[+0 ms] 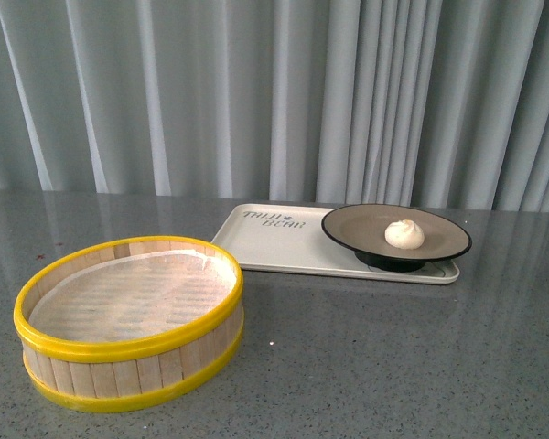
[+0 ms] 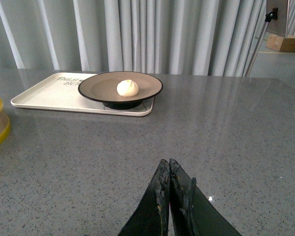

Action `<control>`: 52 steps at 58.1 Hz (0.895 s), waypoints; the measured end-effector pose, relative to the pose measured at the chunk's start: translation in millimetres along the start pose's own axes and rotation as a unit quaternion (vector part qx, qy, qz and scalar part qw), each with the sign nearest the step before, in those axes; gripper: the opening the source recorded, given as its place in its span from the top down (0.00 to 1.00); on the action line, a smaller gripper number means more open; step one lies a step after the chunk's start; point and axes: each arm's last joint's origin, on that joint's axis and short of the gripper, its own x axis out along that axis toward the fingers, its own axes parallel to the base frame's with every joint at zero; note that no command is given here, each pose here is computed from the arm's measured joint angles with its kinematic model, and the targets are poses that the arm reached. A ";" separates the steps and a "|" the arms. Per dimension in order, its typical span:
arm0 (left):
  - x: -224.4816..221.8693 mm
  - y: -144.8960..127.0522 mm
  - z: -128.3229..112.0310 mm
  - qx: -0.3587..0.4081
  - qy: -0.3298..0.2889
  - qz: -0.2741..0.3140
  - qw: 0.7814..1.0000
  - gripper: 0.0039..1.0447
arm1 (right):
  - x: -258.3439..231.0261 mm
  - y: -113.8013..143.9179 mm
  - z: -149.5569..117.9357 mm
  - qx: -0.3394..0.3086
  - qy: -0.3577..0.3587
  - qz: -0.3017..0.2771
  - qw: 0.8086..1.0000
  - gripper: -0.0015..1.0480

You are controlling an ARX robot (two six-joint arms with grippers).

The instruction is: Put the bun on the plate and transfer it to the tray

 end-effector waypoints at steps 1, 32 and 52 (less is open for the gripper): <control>0.0 0.0 0.0 0.000 0.000 0.000 1.000 0.06 | -0.2 0.0 0.0 0.000 0.000 0.000 1.000 0.98; 0.0 0.0 0.0 0.000 0.000 0.000 1.000 0.06 | -16.4 0.0 -3.1 0.000 0.002 0.001 1.000 0.98; 0.0 0.0 0.0 0.000 0.000 0.000 1.000 0.06 | -16.5 0.0 -3.2 0.000 0.003 0.000 1.000 0.67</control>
